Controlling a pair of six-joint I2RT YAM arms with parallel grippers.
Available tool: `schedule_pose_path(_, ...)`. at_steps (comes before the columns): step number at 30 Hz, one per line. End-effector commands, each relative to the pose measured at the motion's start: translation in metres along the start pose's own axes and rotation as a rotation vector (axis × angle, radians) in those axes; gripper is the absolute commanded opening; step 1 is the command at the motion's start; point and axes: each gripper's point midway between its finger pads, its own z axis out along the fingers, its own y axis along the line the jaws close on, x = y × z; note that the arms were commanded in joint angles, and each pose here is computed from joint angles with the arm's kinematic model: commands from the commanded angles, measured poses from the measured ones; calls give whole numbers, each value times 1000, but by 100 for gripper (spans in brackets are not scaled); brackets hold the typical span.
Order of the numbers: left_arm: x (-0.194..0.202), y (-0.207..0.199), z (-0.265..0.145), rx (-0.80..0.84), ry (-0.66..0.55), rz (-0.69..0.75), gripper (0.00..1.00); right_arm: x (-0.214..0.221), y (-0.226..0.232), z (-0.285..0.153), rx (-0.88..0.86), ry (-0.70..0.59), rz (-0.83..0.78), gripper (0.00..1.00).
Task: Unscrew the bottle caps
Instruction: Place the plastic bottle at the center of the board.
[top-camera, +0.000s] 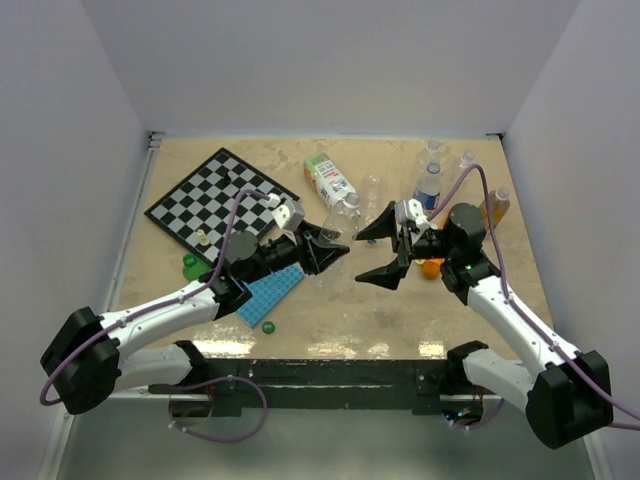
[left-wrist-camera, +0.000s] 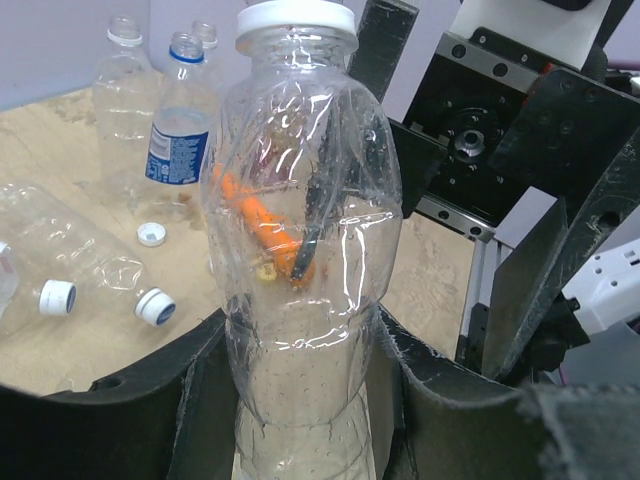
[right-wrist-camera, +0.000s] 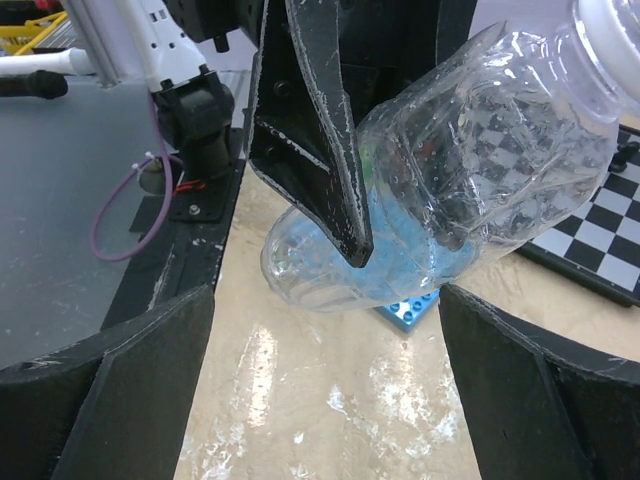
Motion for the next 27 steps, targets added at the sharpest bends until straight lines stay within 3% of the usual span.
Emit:
schedule_pose_path(1,-54,-14,12,45,-195,26,0,-9,2,6,-6,-27,21,98)
schedule_pose_path(8,-76,-20,18,75,-301,17,0,-3,-24,10,104,-45,148,98)
schedule_pose_path(20,-70,-18,49,67,-371,-7,1,1,-14,21,36,-78,272,93)
schedule_pose_path(23,-69,-19,55,70,-372,-8,2,3,-13,23,28,-75,285,82)
schedule_pose_path(27,-73,-18,55,59,-382,-2,11,2,-13,23,24,-74,288,54)
